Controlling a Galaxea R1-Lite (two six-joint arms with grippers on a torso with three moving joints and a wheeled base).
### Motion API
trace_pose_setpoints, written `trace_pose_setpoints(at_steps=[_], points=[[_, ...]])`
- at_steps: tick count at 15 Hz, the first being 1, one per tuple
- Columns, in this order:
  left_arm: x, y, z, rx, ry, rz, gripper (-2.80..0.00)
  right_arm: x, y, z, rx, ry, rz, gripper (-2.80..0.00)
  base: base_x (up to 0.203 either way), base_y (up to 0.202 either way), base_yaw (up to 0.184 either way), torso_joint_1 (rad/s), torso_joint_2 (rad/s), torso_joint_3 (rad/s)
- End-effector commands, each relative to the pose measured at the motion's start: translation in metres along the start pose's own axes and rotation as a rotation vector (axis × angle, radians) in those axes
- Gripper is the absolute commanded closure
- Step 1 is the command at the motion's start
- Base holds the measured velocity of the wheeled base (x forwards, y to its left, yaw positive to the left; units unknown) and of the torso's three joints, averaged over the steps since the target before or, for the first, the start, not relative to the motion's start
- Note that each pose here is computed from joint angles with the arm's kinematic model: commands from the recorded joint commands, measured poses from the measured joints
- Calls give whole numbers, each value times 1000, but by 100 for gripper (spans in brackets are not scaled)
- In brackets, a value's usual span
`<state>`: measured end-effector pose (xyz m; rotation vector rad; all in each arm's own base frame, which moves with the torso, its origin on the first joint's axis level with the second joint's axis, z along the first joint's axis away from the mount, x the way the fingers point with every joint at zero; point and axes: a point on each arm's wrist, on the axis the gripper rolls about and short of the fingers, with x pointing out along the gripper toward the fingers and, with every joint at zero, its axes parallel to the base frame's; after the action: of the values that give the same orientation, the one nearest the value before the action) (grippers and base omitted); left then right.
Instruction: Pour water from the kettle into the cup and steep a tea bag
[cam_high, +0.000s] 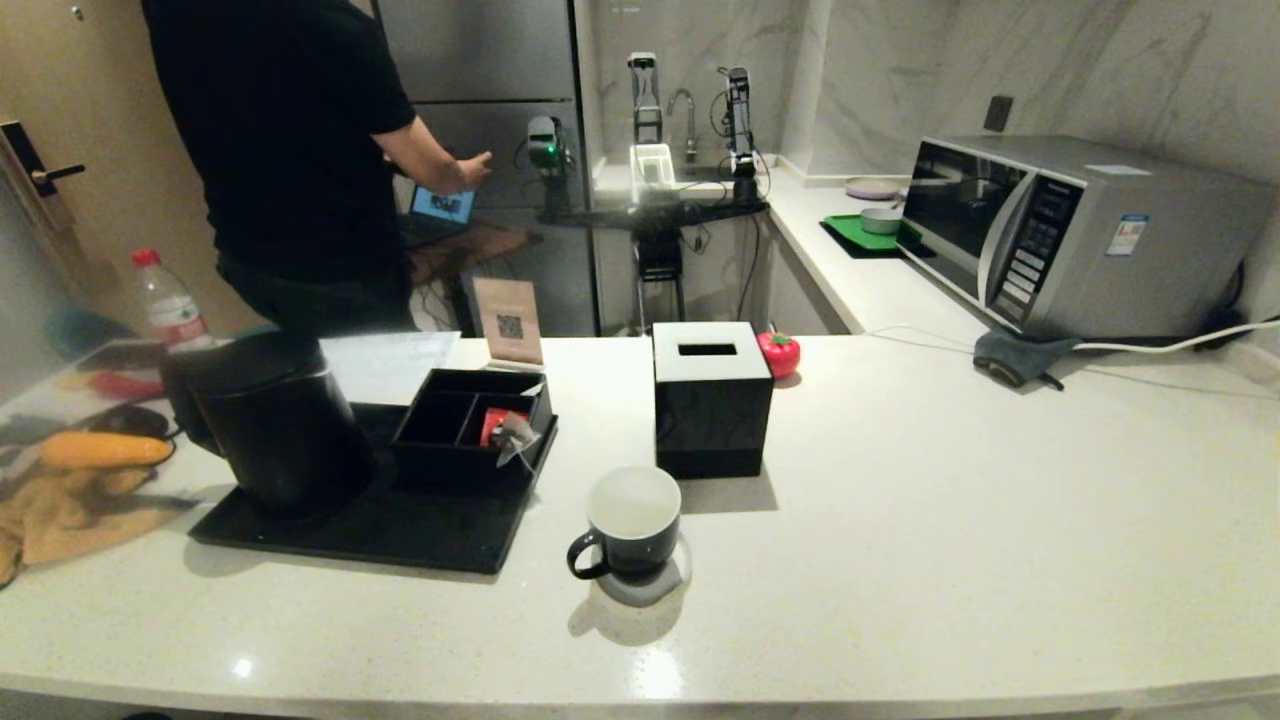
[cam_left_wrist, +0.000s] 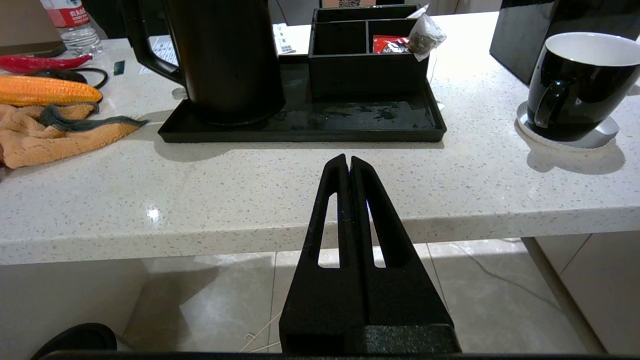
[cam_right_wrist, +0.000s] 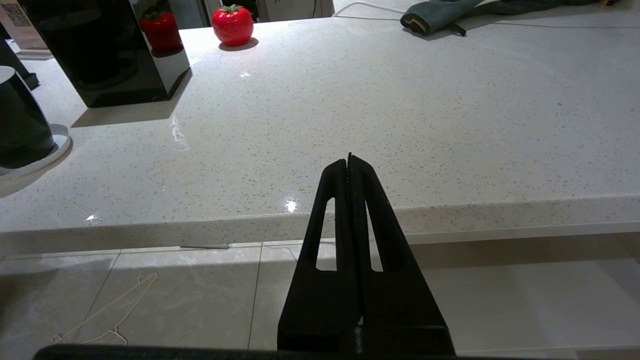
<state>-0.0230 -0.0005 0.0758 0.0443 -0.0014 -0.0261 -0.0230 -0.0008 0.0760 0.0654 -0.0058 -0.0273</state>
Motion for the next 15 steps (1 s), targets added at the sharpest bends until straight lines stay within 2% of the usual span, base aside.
trace_pose_setpoints(at_steps=[1, 11, 15], points=[[0, 0, 0, 0, 1, 0, 0, 0, 0, 0, 1, 2, 0, 0, 0, 0, 0, 0, 0, 0], [0, 0, -1, -2, 13, -4, 0, 0, 0, 0, 0, 1, 0, 0, 0, 0, 0, 0, 0, 0], [0, 0, -1, -21, 7, 1, 0, 0, 0, 0, 1, 0, 0, 0, 0, 0, 0, 0, 0, 0]])
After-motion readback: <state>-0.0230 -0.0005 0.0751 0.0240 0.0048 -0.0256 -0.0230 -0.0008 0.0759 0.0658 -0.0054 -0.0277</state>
